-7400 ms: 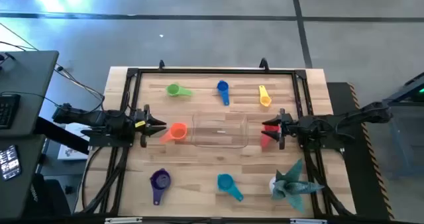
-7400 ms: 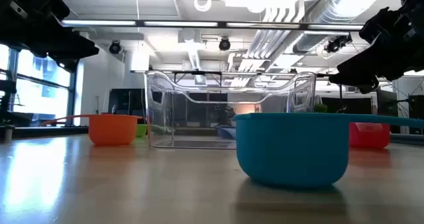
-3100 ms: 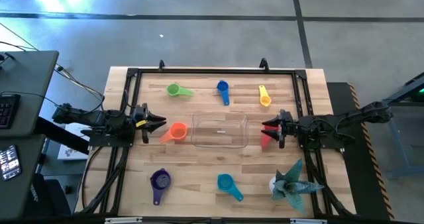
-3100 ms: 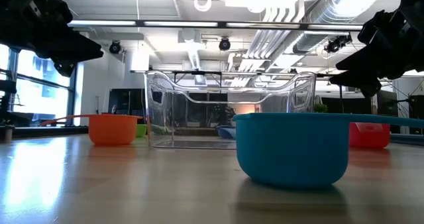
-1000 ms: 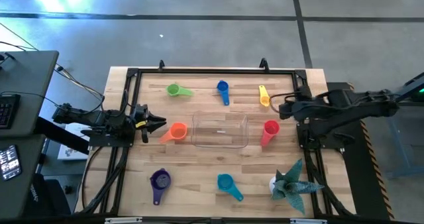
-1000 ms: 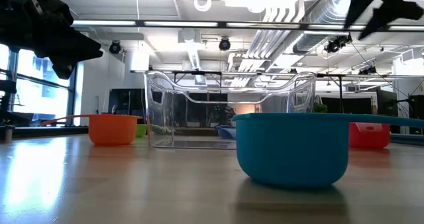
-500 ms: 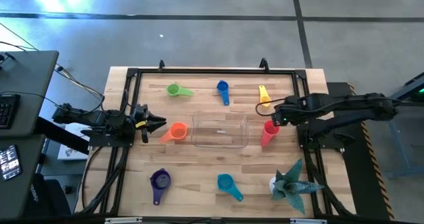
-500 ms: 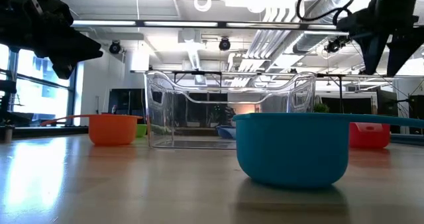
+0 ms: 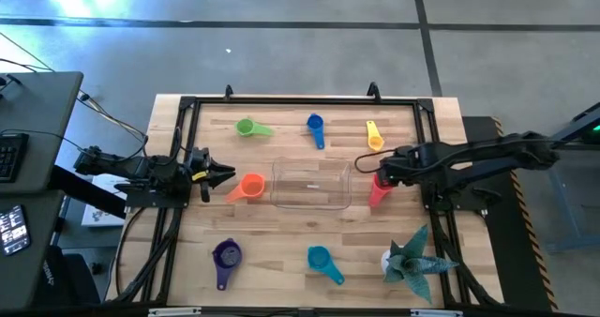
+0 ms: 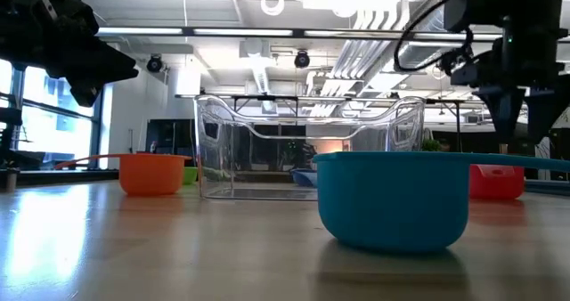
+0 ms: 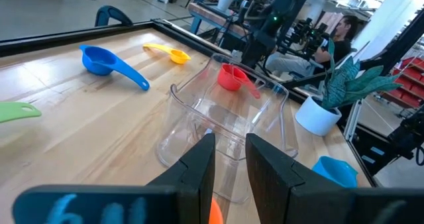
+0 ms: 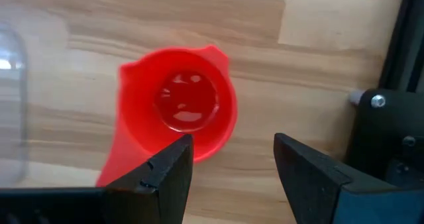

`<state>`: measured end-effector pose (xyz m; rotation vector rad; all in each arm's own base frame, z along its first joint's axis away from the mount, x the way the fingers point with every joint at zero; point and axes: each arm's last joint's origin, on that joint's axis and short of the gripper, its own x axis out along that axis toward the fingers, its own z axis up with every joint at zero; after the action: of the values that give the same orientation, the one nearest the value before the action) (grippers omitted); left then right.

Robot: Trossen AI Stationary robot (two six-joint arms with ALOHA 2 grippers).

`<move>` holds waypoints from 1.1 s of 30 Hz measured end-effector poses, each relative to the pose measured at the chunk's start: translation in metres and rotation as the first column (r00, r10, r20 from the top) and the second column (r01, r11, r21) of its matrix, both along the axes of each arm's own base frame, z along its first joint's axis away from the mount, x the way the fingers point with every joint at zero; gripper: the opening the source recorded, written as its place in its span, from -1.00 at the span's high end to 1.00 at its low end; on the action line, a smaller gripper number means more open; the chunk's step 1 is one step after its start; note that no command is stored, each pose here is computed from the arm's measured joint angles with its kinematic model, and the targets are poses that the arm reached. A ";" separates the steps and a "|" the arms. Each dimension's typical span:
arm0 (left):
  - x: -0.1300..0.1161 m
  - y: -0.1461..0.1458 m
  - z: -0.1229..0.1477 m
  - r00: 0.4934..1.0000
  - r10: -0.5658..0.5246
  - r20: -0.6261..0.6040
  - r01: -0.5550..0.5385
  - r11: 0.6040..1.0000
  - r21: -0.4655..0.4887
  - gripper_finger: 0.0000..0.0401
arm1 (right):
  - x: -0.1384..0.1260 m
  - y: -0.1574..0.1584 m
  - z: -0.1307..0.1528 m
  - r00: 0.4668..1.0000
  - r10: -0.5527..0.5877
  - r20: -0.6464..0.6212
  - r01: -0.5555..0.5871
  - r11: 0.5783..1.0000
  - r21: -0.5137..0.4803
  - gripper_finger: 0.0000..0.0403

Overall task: Nest measuring cups in basket
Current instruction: Move the red measuring cup to the bottom center of the table

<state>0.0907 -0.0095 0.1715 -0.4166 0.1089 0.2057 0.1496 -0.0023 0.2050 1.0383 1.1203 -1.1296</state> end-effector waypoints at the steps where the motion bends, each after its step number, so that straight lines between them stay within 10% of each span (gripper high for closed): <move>1: 0.000 0.000 0.000 1.000 0.000 0.000 0.000 1.000 0.000 0.63 | 0.000 0.000 -0.003 1.000 -0.009 -0.007 0.009 1.000 0.001 0.00; 26: 0.000 0.000 0.000 1.000 0.000 -0.001 0.000 1.000 0.000 0.63 | 0.016 -0.002 -0.045 0.992 -0.046 -0.120 0.042 0.999 -0.030 0.01; 33: 0.000 0.000 0.000 1.000 0.000 -0.001 0.000 1.000 0.000 0.63 | 0.020 -0.001 -0.047 0.992 -0.041 -0.116 0.039 0.999 -0.022 0.37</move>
<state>0.0907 -0.0095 0.1713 -0.4161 0.1100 0.2060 0.1691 -0.0038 0.1575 0.9937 1.1825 -1.2442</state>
